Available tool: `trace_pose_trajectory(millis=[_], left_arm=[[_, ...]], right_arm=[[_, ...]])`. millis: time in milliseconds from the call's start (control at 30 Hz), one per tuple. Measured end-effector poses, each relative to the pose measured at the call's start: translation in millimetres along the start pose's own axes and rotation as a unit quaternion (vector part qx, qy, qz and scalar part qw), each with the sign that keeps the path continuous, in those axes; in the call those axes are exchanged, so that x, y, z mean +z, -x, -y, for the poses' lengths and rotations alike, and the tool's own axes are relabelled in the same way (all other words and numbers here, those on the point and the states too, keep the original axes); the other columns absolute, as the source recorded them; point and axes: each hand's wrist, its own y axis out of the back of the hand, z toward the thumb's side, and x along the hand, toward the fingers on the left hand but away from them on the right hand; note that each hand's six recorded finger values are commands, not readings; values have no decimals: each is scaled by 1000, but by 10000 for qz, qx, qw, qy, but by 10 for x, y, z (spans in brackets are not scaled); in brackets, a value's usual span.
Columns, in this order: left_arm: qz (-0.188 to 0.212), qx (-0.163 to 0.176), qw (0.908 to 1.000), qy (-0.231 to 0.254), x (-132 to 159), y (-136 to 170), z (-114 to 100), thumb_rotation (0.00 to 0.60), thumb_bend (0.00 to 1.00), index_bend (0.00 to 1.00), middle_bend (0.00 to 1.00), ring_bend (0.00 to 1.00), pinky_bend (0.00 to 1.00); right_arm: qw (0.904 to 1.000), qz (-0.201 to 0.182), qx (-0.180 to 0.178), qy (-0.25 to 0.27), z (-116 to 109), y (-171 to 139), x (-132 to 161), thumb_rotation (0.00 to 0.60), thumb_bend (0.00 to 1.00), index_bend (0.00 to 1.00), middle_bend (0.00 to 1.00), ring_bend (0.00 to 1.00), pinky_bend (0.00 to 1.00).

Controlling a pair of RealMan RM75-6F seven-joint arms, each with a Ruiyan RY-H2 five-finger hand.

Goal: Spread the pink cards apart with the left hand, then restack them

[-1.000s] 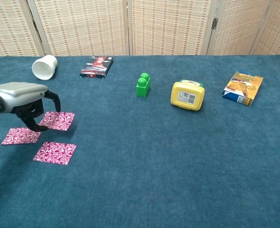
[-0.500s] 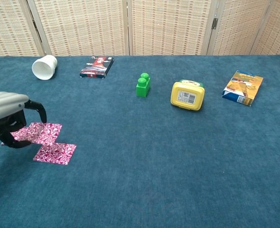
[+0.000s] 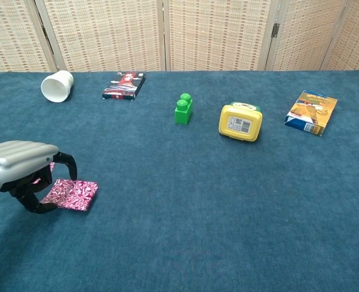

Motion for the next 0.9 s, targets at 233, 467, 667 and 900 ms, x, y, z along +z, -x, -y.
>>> trace_pose_trajectory(millis=[233, 467, 667, 900], left_arm=[[-53, -13, 10000, 2, 65, -49, 25, 600, 315, 350, 936, 893, 1000], [-140, 48, 9999, 2, 33, -81, 16, 600, 315, 350, 936, 893, 1000], [-201, 8, 9998, -34, -8, -74, 40, 600, 316, 350, 936, 893, 1000], [-206, -36, 9998, -50, -7, -67, 63, 600, 315, 346, 936, 893, 1000]], right_arm=[[10000, 43, 8, 4, 1, -14, -27, 600, 332, 52, 241, 114, 137], [10000, 58, 19, 4, 4, -19, -39, 600, 331, 53, 241, 114, 137], [10000, 39, 28, 5, 14, -10, -28, 600, 331, 53, 241, 114, 137], [10000, 62, 18, 0, 6, -24, -38, 600, 331, 53, 245, 115, 137]])
